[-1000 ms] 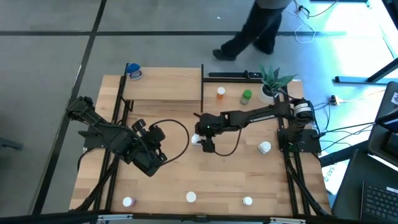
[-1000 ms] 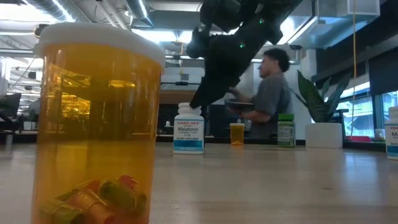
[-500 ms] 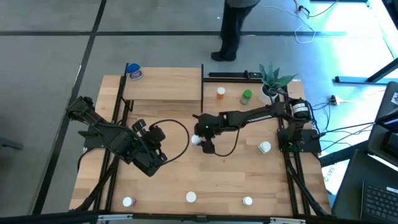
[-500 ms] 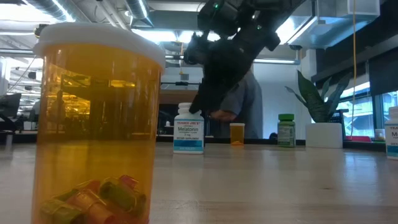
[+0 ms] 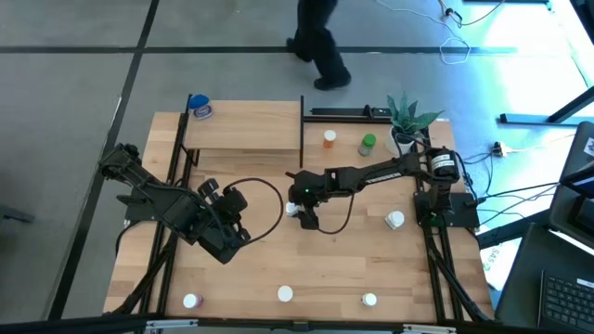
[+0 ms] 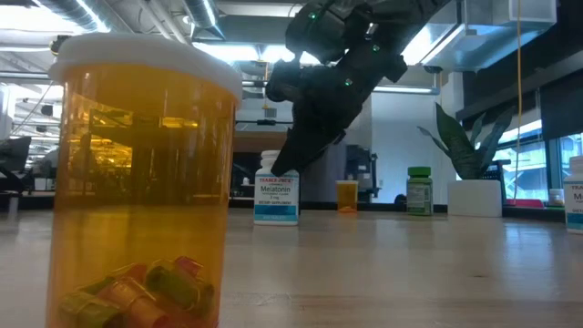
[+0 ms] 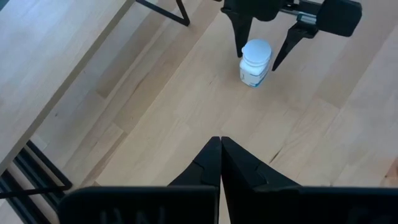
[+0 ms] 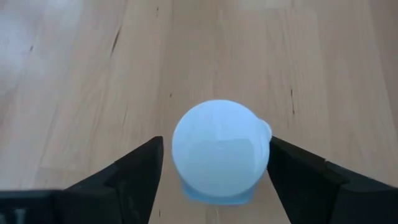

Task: Pick and place medicine bottles onto shelf by color
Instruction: Put the left white pill bottle on the shelf

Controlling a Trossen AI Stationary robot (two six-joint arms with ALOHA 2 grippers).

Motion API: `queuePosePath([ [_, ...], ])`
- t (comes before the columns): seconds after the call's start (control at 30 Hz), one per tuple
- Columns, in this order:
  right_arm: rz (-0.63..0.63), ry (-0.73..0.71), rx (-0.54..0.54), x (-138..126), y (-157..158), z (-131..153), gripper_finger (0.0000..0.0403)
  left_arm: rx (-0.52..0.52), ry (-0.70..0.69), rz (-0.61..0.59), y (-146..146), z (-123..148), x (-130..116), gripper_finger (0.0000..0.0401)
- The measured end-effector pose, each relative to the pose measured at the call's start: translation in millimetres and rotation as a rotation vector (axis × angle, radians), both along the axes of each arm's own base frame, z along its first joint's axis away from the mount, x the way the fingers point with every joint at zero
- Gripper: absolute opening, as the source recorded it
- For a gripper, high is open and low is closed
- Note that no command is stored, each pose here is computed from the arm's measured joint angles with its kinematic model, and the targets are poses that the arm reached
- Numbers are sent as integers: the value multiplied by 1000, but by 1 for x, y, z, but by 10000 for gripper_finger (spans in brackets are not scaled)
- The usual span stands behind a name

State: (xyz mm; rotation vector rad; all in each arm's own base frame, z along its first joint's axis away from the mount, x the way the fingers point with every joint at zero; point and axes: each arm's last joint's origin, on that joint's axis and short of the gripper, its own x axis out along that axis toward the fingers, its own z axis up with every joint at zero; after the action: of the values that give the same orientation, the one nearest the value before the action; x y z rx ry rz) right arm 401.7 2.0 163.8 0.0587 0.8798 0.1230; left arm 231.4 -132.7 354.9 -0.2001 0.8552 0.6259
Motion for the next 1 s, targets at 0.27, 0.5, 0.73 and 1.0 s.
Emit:
queuePosePath([
  [0.27,-1,2,-2,0,0,0,197,0,0,0,0,0,0,0],
  [0.5,-18,12,14,1,0,2,173,0,0,0,0,0,0,0],
  [0.73,-14,25,12,10,1,24,177,0,1,0,0,0,0,0],
  [1.0,39,30,-21,18,7,59,176,99,88,-151,0,0,0,0],
])
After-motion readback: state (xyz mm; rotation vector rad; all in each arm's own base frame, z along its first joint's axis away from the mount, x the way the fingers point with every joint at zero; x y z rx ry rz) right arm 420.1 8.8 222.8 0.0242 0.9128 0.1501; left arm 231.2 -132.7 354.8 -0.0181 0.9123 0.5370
